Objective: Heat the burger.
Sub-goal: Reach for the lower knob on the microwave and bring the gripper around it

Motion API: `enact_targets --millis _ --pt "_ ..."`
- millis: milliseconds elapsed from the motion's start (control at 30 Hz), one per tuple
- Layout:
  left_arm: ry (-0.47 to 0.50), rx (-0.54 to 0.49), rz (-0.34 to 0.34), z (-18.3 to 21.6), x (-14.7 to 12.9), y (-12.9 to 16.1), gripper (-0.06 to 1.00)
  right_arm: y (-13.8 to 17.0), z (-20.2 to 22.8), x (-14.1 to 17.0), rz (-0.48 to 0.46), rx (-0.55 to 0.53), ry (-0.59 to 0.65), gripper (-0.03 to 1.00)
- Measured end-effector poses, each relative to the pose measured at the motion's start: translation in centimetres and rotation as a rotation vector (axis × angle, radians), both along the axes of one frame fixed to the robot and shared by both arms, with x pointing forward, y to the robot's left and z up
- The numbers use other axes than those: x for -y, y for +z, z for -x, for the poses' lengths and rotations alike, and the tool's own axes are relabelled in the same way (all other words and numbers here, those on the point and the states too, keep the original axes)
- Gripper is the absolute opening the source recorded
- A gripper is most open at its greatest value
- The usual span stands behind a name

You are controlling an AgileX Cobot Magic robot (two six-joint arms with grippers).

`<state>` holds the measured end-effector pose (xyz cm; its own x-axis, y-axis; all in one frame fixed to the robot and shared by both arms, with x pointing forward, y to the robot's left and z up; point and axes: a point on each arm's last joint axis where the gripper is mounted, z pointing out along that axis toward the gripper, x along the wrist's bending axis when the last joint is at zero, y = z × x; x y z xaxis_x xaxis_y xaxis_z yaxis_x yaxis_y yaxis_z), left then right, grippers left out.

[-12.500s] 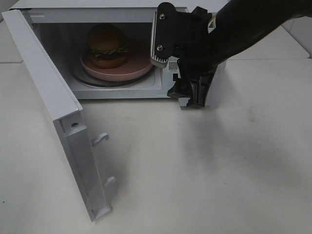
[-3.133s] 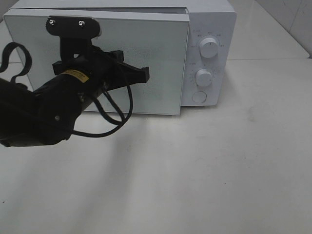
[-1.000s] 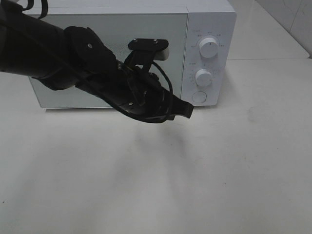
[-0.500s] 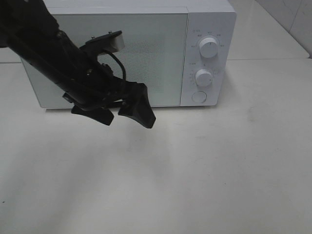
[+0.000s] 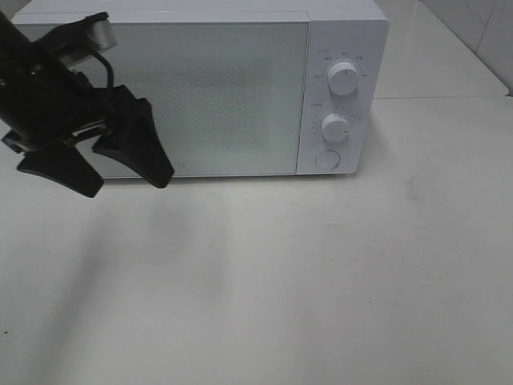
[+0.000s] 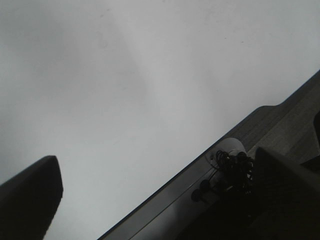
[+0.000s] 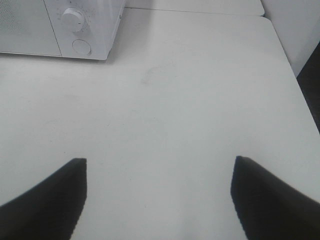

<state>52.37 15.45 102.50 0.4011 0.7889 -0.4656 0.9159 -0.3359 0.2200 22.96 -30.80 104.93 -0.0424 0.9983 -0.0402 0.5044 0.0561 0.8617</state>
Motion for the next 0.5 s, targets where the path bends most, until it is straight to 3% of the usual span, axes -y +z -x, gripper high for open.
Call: enact_targets --millis 100,133,500 --pt "0.043 -0.010 -0.055 0.0 -1.7 0.5 0.97 0.0 0.0 0.0 0.000 0.000 0.000 0.77" --pt "0.070 -0.003 -0.104 0.1 -2.8 0.9 0.97 0.0 0.0 0.0 0.000 0.000 0.000 0.77" --pt "0.158 0.075 -0.296 2.0 -5.7 4.0 0.97 0.0 0.0 0.0 0.000 0.000 0.000 0.77"
